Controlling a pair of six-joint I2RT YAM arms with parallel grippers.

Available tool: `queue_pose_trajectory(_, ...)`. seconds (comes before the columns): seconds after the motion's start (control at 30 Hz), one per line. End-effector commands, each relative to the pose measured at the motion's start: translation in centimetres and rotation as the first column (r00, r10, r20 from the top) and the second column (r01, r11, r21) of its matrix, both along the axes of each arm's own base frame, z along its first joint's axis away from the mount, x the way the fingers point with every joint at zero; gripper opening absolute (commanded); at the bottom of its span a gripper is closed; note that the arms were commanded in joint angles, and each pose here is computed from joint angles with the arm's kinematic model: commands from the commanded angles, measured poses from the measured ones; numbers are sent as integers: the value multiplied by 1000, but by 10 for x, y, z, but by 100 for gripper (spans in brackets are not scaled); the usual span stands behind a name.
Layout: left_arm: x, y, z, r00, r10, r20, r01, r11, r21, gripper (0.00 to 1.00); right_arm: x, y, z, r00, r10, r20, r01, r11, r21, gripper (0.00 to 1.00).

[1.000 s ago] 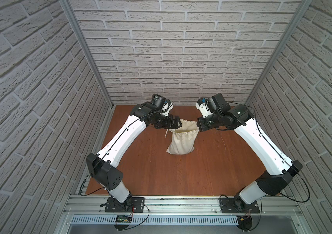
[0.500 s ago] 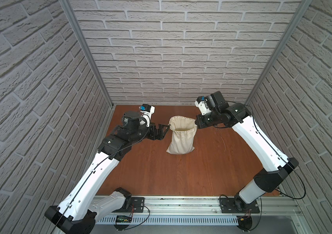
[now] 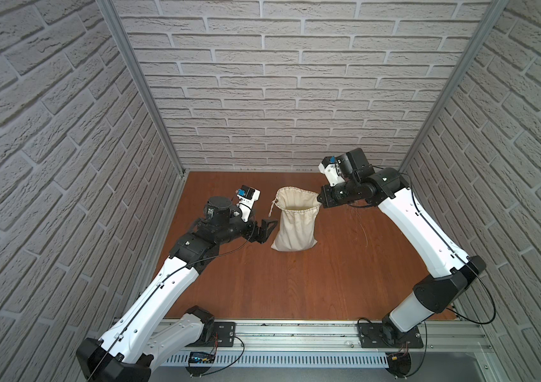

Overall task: Close the soil bag
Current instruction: Frap the soil bag at the center of the board.

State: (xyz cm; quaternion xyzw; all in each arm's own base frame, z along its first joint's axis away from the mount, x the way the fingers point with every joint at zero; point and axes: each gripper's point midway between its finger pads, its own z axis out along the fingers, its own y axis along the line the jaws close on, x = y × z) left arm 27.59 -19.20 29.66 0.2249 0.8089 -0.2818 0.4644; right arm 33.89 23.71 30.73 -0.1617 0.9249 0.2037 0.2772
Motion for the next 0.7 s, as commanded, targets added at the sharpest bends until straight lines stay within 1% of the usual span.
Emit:
queue_pose_trajectory(0.0,7,-5,7,997,-34,65,33,999,10,98,-5,1,22,998,24,66,-27,998,57,3)
queue_pose_trajectory(0.1,11,-7,3,997,-41,70,40,999,14,98,-7,-1,21,997,18,71,-22,998,61,3)
queue_pose_trajectory(0.23,17,-6,-1,996,-33,80,30,998,47,96,-8,0,21,997,11,80,-18,996,87,3)
queue_pose_trajectory(0.33,21,-7,0,995,-45,93,38,996,77,92,-10,1,21,997,16,76,-23,995,92,3)
queue_pose_trajectory(0.4,23,-7,-5,994,-57,97,46,993,113,87,-10,-1,21,997,13,79,-20,996,87,3)
queue_pose_trajectory(0.5,27,-4,-10,994,-53,98,38,988,151,85,-11,-1,23,997,16,80,-23,996,89,3)
queue_pose_trajectory(0.6,32,-4,-10,993,-45,107,28,987,160,81,-12,-1,22,997,17,76,-24,996,88,3)
queue_pose_trajectory(0.67,36,-6,-10,993,-45,109,28,987,158,77,-13,-1,22,997,16,74,-22,996,89,3)
